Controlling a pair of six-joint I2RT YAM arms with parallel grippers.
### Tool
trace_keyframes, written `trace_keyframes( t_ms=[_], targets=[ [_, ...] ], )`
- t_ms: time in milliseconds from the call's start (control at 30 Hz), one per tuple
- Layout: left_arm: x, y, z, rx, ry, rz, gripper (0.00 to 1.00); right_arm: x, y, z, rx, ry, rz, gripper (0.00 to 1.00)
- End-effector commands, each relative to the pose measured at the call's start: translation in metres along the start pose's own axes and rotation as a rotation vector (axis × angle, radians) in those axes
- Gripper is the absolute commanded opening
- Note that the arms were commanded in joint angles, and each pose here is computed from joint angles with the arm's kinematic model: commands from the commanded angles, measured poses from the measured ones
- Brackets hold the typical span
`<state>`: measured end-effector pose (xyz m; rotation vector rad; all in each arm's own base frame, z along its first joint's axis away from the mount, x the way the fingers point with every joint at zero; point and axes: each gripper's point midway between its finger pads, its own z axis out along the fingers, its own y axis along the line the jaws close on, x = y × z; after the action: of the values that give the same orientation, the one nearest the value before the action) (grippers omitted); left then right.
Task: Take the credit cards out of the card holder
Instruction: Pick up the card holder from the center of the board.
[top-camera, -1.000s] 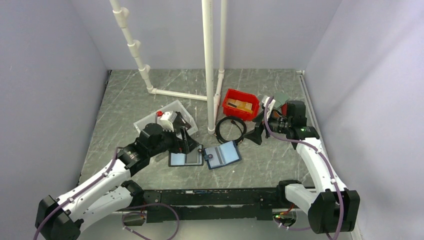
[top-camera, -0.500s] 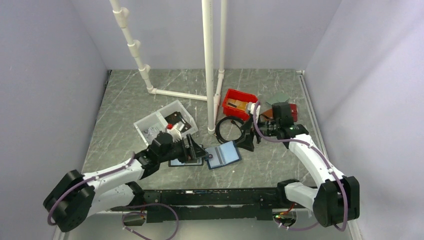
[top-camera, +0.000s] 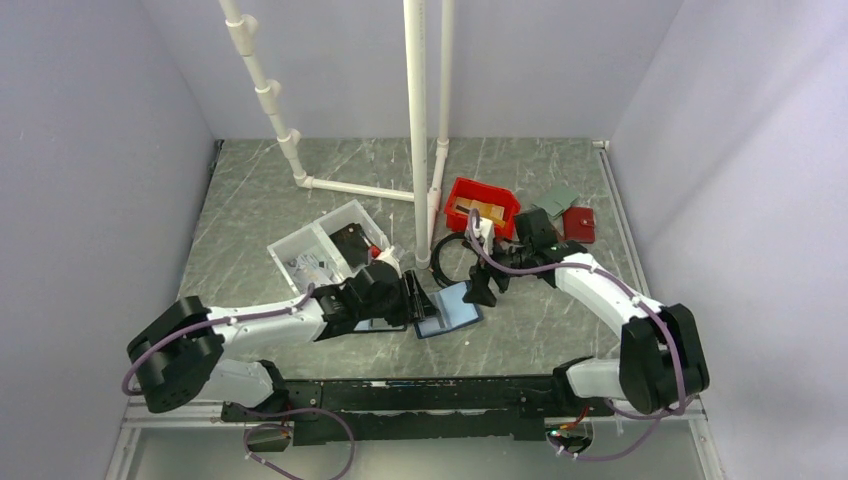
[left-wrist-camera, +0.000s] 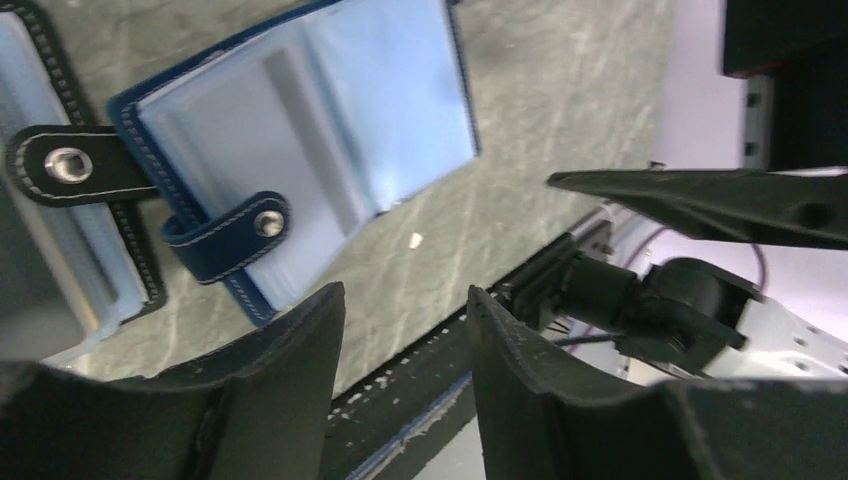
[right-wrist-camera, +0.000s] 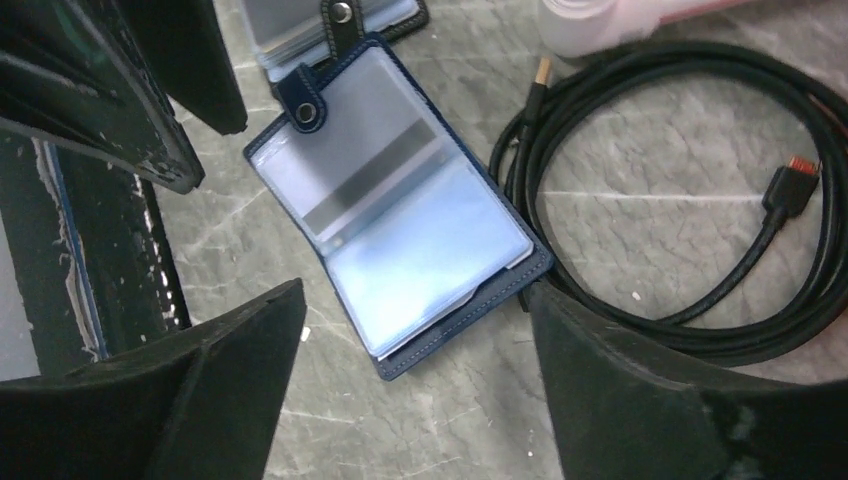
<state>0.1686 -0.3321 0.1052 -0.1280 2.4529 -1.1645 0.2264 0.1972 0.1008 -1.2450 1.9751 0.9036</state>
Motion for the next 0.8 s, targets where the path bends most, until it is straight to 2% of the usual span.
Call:
trace_keyframes(
  t_ms=[0, 33, 133, 233, 333, 500, 767],
  targets=[
    [0.000, 0.009, 0.011, -0.071, -0.020, -0.054, 0.52, -0.013, -0.019, 0.000, 0.063, 0.021, 0.045, 0.77],
    [0.000, 0.009, 0.013, -0.079, -0.019, -0.052, 0.50, -0.011, -0.020, 0.001, 0.060, 0.031, 0.061, 0.68],
    [0.001, 0.013, 0.017, -0.142, -0.014, -0.052, 0.48, -0.010, -0.020, 0.005, 0.044, 0.044, 0.093, 0.51],
    [0.003, 0.024, 0.018, -0.214, -0.003, -0.062, 0.48, -0.007, -0.019, 0.008, 0.036, 0.051, 0.113, 0.39],
    [0.005, 0.027, 0.020, -0.232, 0.001, -0.068, 0.48, -0.003, -0.017, 0.013, 0.017, 0.072, 0.135, 0.31],
    [0.006, 0.028, 0.023, -0.239, 0.006, -0.062, 0.48, 0.004, -0.012, 0.024, -0.025, 0.123, 0.178, 0.24],
    [0.007, 0.034, 0.026, -0.268, 0.011, -0.066, 0.50, 0.014, -0.002, 0.039, -0.074, 0.179, 0.210, 0.24]
  ],
)
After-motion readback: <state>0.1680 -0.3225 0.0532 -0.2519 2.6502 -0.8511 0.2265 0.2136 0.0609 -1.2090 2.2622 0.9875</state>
